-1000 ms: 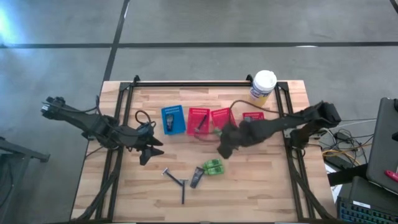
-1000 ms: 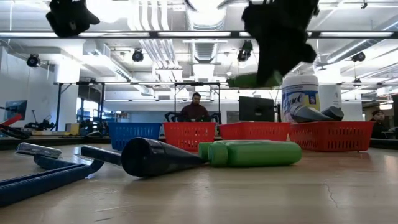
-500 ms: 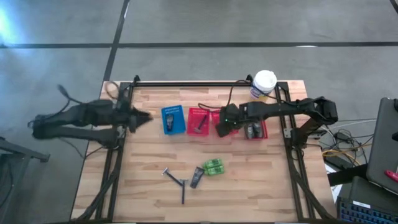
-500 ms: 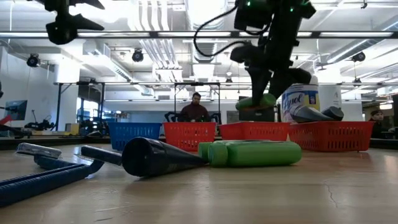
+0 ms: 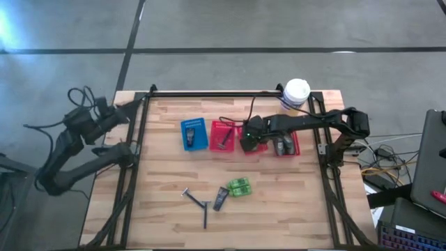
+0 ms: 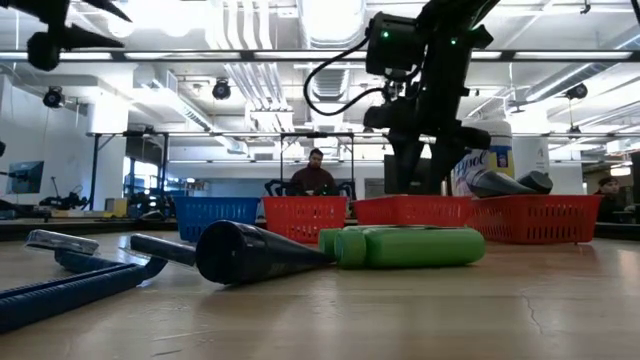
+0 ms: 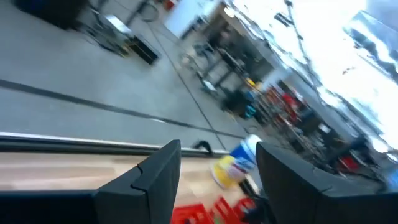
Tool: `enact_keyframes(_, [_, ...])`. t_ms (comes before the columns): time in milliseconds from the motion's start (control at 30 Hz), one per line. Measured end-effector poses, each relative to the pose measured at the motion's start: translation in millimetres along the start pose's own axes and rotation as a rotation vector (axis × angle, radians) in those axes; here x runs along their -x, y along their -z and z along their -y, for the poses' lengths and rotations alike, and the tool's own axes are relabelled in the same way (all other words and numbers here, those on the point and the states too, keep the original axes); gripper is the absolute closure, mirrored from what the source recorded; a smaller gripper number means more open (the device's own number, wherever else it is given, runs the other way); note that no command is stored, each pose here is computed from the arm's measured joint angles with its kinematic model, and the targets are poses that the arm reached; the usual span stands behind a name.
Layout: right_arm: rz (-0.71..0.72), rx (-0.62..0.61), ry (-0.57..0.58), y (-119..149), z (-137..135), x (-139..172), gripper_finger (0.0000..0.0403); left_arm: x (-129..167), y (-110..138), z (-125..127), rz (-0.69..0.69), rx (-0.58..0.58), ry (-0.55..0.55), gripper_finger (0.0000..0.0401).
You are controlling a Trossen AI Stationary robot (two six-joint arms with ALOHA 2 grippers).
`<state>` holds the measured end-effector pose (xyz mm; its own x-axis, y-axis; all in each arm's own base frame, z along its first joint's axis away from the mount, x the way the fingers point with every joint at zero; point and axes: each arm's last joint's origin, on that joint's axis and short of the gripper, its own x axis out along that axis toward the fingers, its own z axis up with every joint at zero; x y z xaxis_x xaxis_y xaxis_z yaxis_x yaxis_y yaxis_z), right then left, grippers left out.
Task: Pick & Place Travel size toiletries
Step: Put the shampoo into the middle red bin
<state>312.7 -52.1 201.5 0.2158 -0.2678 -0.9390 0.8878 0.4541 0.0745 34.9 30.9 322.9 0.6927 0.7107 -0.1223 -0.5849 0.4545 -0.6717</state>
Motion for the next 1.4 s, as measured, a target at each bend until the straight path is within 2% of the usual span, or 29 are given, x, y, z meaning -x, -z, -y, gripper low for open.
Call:
enact_keyframes(100, [0.006, 0.003, -0.007, -1.2, 0.8, 2.1, 0.0133, -1.7, 4.4, -8.6, 0.034, 0.007, -0.064, 0.0187])
enact_keyframes(200, [0.016, 0.082, -0.045, 1.1, -1.8, 11.4, 0.0117, -4.0, 9.7, -18.4, 0.081, 0.016, -0.129, 0.0188])
enact_keyframes(300, [-0.002, 0.3, -0.14, 12.0, -13.8, 27.6, 0.0106, -8.9, 20.2, -32.6, 0.099, 0.022, -0.201, 0.0187])
enact_keyframes(433, [-0.045, 0.628, -0.297, 41.1, -34.4, 50.8, 0.01, -15.3, 37.5, -55.8, 0.132, 0.036, -0.302, 0.0188])
enact_keyframes(567, [-0.073, 0.816, -0.349, 72.7, -49.4, 56.5, 0.0109, -21.4, 54.4, -80.0, 0.164, 0.054, -0.41, 0.0188])
enact_keyframes(700, [-0.1, 0.841, -0.343, 89.2, -59.1, 48.7, 0.0126, -25.0, 66.9, -99.3, 0.178, 0.076, -0.512, 0.0187])
enact_keyframes(967, [-0.109, 0.868, -0.334, 96.9, -75.0, 18.6, 0.0154, -27.8, 77.3, -126.0, 0.218, 0.135, -0.706, 0.0188])
enact_keyframes(1200, [-0.128, 1.004, -0.303, 101.4, -90.6, -5.3, 0.0148, -24.8, 82.1, -146.4, 0.296, 0.2, -0.869, 0.0188])
enact_keyframes(1400, [-0.138, 1.072, -0.299, 101.4, -104.7, -18.3, 0.0142, -25.6, 86.2, -150.2, 0.269, 0.209, -0.882, 0.0188])
